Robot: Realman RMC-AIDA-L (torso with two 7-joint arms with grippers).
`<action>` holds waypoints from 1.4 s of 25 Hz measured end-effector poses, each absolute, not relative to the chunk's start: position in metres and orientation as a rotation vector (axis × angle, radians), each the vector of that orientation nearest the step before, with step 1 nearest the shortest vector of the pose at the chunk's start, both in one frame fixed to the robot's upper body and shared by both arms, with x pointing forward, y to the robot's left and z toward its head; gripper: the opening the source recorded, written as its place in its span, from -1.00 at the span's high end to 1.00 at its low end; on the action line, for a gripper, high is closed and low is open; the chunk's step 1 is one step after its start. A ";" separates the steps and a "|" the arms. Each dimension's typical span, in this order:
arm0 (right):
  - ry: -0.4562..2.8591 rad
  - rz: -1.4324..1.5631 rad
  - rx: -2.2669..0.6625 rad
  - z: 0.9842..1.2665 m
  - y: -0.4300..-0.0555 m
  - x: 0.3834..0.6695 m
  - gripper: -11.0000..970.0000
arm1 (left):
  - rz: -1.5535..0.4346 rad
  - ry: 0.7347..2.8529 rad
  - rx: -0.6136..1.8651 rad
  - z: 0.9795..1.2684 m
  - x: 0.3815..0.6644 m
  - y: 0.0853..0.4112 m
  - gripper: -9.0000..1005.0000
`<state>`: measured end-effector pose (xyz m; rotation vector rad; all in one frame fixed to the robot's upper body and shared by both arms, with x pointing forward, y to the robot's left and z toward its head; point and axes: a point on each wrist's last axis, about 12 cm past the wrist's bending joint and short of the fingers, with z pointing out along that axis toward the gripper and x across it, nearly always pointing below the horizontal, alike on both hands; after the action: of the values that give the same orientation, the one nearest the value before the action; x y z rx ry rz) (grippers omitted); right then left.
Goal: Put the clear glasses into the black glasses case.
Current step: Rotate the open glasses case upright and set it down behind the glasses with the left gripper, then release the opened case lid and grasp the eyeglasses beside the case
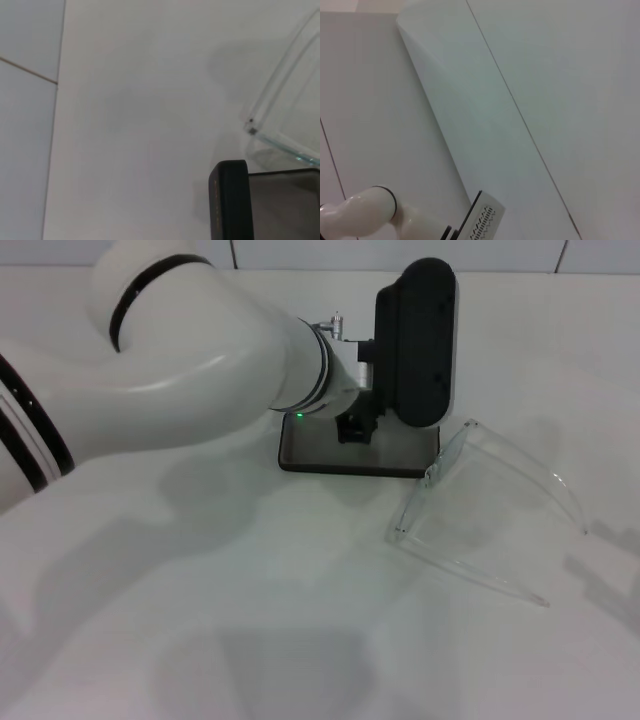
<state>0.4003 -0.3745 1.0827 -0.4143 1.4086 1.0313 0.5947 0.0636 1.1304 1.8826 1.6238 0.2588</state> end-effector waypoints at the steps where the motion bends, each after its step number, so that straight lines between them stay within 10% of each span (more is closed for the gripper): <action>1: 1.409 1.031 -0.415 1.083 -0.375 0.400 -0.31 | 0.258 1.623 1.885 1.130 0.594 0.063 0.57; 24: 1.411 1.027 -0.414 1.082 -0.375 0.399 -0.31 | 0.238 1.607 1.867 1.130 0.589 0.053 0.56; 35: 1.419 1.021 -0.415 1.082 -0.377 0.400 -0.31 | 0.225 1.558 1.856 1.146 0.585 0.046 0.18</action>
<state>0.3999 -0.3768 1.0824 -0.4148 1.4193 1.0209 0.5848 0.0461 1.1465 1.8565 1.5576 0.2251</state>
